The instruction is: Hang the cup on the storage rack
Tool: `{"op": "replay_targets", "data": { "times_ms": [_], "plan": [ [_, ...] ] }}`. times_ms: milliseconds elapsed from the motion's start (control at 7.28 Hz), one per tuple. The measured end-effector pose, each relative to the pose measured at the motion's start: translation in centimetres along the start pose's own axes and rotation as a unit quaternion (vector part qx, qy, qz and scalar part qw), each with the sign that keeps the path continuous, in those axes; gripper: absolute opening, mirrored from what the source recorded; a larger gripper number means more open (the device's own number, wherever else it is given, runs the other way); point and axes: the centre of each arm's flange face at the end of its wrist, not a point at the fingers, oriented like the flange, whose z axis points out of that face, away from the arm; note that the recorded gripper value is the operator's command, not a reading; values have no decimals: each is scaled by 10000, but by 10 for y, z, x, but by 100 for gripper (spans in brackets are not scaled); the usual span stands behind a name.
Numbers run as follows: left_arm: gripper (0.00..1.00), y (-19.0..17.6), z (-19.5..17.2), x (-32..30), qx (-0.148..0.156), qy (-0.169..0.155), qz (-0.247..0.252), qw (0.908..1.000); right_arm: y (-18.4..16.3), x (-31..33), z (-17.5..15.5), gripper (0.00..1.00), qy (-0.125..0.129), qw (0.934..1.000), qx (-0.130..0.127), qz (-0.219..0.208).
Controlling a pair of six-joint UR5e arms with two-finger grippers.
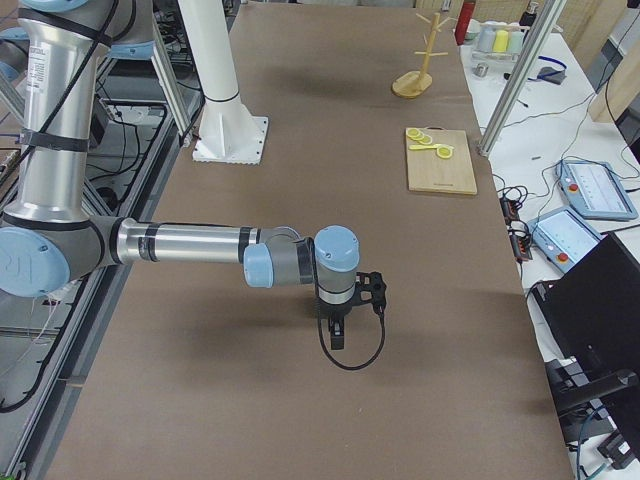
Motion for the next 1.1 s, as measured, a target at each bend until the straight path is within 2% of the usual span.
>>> {"op": "replay_targets", "data": {
  "times_ms": [687,1099],
  "plan": [
    [99,-8,-8,10,108,6,134,9999,-3,-5,-6,100,-7,10000,62,-52],
    [99,-13,-14,16,303,-10,316,9990,-28,-26,-32,100,13,9989,365,-302]
  ]
}}
